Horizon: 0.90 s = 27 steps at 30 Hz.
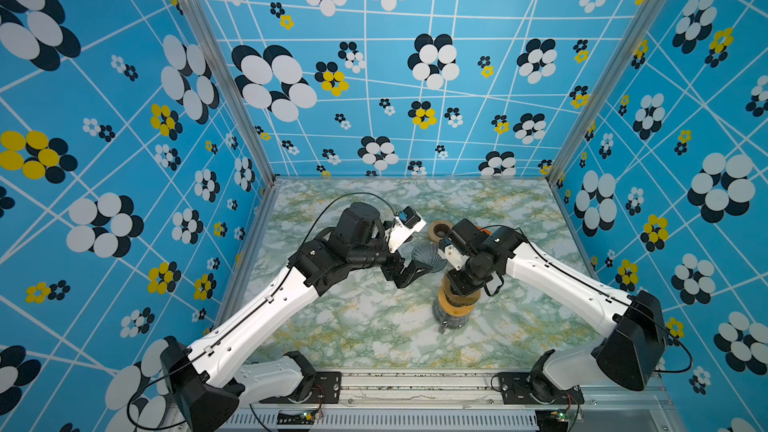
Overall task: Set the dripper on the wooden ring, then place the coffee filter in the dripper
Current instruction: 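Press the filter down inside the green dripper with the right gripper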
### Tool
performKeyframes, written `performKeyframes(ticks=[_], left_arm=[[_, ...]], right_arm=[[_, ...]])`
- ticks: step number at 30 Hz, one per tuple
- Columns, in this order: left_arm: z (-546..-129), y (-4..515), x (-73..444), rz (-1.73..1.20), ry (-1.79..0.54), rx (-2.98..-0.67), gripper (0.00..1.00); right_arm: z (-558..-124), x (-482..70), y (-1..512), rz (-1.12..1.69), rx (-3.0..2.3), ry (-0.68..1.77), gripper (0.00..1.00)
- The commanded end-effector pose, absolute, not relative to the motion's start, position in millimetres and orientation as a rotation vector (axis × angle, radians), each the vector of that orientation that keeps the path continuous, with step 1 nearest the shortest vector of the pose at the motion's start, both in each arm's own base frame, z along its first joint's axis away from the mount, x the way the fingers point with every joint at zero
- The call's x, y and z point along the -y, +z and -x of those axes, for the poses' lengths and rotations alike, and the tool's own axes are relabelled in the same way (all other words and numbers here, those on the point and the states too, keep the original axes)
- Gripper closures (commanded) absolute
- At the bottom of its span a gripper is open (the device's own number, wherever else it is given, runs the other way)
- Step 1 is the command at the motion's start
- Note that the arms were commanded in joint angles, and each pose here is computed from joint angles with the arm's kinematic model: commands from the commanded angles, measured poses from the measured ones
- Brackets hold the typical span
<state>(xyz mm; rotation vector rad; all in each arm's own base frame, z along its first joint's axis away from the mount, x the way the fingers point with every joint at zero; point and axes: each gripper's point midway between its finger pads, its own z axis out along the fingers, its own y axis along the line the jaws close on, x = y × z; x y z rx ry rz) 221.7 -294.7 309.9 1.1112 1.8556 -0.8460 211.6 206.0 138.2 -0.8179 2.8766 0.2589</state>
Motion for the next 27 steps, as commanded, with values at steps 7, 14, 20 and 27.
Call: performKeyframes(ticks=[7,14,20,27], left_arm=[[-224,303,295,-1.115,-0.854,-1.868,0.01],[-224,302,295,-1.113,-0.855,-1.870,0.01],[-224,303,294,-1.114,-0.853,-1.869,0.01],[-224,304,294,-1.112,-0.851,-1.867,0.01]], right_arm=[[-205,-207,124,0.828,-2.924,0.262,0.73],[-205,-206,132,0.822,-2.910,0.267,0.73],[-203,-204,151,0.831,-2.888,0.274,0.73],[-197,-202,168,0.855,-2.883,0.293,0.73]])
